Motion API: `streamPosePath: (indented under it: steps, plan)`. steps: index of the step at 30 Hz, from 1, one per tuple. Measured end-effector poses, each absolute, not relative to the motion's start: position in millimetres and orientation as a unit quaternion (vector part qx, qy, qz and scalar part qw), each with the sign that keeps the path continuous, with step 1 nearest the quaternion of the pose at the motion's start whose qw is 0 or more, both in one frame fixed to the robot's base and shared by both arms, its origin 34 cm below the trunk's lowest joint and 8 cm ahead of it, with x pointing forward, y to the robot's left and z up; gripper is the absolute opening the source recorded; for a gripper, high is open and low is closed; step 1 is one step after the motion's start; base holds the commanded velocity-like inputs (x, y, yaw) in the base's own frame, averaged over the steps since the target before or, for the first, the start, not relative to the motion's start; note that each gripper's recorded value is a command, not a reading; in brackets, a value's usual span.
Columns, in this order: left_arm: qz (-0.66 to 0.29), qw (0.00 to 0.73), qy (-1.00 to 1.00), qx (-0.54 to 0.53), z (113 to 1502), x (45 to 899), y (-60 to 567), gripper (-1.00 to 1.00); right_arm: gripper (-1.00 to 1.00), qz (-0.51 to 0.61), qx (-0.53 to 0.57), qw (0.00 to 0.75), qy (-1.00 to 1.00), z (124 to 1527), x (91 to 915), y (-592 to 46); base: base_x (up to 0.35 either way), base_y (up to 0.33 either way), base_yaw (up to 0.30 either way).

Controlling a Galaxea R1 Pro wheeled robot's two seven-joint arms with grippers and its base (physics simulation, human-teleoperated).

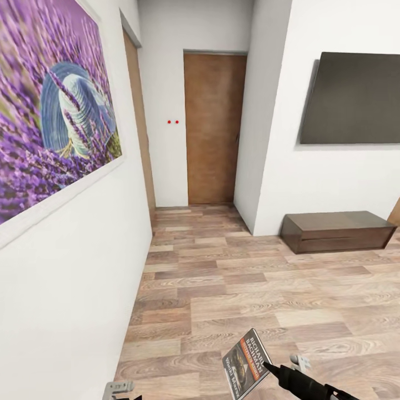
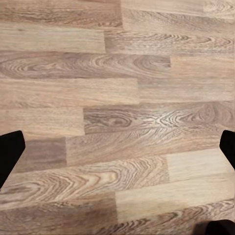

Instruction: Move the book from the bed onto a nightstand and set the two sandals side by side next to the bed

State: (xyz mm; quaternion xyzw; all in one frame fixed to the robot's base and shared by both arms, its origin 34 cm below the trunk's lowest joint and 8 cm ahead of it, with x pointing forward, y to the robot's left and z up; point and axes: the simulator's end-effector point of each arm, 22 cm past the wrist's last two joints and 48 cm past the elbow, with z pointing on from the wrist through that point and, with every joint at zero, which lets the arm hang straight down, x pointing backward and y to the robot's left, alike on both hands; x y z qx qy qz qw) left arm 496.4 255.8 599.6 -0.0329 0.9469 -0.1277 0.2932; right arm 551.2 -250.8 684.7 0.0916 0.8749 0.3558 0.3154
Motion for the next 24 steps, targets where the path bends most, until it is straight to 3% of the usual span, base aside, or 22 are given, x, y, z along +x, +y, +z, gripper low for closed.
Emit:
streamPosePath:
  steps: [16, 24]
  plan:
    - [-0.128, 0.292, 0.947, -0.033, 598.3, 495.5, 255.9, 1.0, -1.0, 0.356, 0.092, 0.313, 0.876, 682.9, 549.9, -250.8, 0.316, 0.0, -0.195]
    - [-0.128, 0.291, 0.948, -0.033, 597.6, 495.4, 255.9, 1.0, -1.0, 0.356, 0.093, 0.314, 0.875, 682.6, 550.7, -250.9, 0.085, 0.0, -0.085]
